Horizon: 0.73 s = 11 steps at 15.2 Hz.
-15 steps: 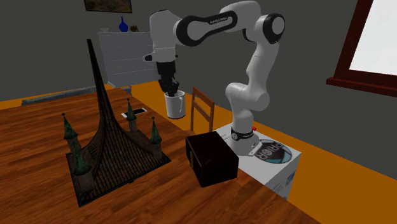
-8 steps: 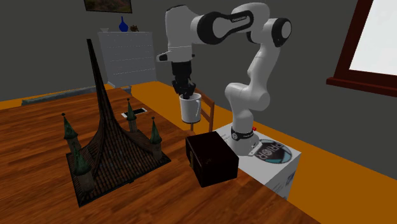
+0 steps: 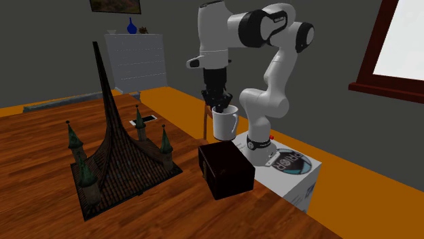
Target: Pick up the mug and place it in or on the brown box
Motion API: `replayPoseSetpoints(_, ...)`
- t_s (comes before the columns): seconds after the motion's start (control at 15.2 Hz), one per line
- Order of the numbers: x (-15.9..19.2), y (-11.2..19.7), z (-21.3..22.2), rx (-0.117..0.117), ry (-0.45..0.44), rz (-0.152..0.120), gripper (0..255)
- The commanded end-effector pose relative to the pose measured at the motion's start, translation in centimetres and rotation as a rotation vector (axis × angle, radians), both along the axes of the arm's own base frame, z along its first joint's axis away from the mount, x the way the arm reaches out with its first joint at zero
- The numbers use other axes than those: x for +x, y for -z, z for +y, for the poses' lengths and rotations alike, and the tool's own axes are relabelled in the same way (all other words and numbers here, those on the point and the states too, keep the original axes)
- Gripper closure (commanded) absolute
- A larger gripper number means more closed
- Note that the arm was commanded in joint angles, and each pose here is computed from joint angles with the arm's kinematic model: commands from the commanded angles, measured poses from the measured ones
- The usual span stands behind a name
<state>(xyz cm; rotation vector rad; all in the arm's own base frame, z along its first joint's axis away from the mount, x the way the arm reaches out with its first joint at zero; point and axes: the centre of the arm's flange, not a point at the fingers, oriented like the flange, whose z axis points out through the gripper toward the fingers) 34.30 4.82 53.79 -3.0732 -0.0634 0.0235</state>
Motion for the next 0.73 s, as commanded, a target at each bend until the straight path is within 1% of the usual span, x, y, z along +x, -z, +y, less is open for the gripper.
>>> replayPoseSetpoints(0.0,-0.2,0.7,0.6,0.0,0.002,0.0,255)
replayPoseSetpoints(0.66,-0.2,6.0,0.6,0.0,0.002,0.0,255)
